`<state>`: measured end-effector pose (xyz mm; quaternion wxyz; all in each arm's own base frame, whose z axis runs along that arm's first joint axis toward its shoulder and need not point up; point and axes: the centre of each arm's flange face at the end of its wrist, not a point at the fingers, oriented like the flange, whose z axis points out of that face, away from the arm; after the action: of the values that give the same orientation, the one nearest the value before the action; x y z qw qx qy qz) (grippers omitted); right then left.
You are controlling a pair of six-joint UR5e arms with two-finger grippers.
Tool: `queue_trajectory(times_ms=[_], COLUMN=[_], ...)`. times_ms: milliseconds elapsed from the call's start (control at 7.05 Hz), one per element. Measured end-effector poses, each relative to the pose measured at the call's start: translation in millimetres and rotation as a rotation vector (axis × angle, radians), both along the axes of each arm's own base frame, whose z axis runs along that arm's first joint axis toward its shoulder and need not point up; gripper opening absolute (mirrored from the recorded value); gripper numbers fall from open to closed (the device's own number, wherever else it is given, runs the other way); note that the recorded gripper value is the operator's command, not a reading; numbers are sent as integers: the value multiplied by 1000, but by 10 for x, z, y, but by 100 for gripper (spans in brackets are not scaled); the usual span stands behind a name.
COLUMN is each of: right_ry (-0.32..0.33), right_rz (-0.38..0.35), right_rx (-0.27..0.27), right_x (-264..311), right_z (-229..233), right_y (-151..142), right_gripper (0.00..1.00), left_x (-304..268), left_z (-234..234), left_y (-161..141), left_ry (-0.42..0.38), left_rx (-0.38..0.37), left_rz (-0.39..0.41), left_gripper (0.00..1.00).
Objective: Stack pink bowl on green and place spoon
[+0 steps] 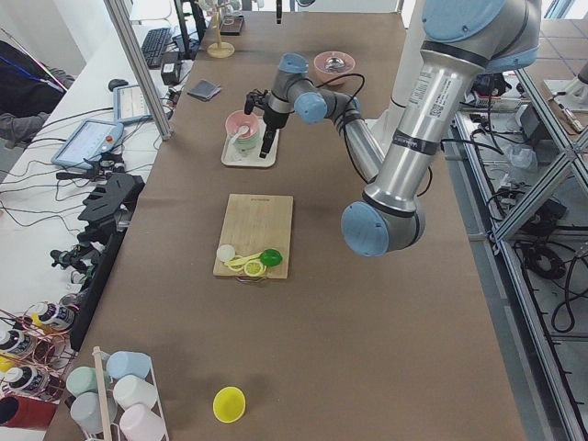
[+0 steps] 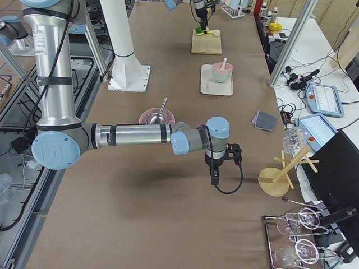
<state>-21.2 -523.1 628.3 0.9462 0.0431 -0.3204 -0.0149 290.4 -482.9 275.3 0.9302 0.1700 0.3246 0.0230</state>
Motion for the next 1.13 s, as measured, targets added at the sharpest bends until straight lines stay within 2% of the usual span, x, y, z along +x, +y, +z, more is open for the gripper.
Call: queue_trajectory(times_ms=[142, 284, 425, 709, 851, 1134], right_ry=[3, 5, 2, -4, -3, 3], right_rz=[-1, 4, 25, 71, 63, -5], right_rx=[-15, -31, -47, -77, -89, -105], right_x=[22, 86, 231, 589, 751, 939], right_z=[87, 185, 265, 377, 359, 266], right_y=[84, 185, 281, 452, 500, 618], right_gripper=[100, 100, 100, 100, 100, 100], left_x=[-674, -1383, -2019, -2898, -3255, -3826], left_z=[435, 960, 1549, 2575, 2997, 3532], left_y=[-212, -330, -383, -431, -413, -316], left_ry=[-47, -59, -77, -114, -75, 106], left_rx=[17, 11, 3, -8, -52, -147], left_rz=[134, 219, 276, 373, 361, 263], left_gripper=[98, 98, 98, 98, 98, 98])
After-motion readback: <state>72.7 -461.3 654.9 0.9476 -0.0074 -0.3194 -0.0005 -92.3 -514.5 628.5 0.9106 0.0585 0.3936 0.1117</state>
